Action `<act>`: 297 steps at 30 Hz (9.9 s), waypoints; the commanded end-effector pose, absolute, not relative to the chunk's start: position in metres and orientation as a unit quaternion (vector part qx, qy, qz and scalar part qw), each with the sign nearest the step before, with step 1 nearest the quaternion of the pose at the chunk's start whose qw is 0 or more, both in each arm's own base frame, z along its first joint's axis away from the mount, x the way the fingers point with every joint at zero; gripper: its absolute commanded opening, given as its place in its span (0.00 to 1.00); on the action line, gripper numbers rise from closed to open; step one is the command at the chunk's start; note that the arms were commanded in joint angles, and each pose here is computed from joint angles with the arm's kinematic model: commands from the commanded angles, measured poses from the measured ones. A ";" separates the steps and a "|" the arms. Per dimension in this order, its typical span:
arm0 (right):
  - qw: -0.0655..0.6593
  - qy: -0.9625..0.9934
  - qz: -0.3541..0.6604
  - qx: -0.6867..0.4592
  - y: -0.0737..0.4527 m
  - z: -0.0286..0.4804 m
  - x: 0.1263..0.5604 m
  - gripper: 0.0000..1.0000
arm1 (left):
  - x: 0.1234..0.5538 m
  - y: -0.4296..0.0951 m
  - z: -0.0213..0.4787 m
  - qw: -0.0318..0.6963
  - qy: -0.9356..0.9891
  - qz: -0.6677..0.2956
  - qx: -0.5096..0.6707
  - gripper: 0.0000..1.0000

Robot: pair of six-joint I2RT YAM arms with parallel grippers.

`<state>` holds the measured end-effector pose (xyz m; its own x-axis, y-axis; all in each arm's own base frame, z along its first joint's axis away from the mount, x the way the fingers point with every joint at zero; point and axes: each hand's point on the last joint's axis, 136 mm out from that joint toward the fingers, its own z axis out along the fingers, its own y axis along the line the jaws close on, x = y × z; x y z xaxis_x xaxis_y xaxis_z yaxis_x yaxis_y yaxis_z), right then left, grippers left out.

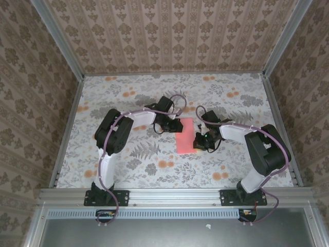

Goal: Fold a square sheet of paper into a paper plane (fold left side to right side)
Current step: First fold the square sheet of paper in half at the center of the table, then fold the triangle a second time at the center of the table.

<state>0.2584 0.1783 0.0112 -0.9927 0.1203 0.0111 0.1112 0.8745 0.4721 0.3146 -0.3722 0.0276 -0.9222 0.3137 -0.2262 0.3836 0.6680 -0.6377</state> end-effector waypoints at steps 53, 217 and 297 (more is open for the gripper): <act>-0.053 0.986 0.143 0.072 0.144 -0.018 0.226 0.02 | 0.371 -0.368 0.036 0.130 0.903 -0.359 0.196 0.12; 0.050 0.919 0.379 0.096 0.221 0.056 0.358 0.25 | 0.198 -0.391 0.082 0.255 0.857 -0.153 0.420 0.12; 0.030 0.974 0.219 0.048 0.186 0.006 0.237 0.03 | 0.258 -0.343 0.037 0.138 0.889 -0.264 0.348 0.08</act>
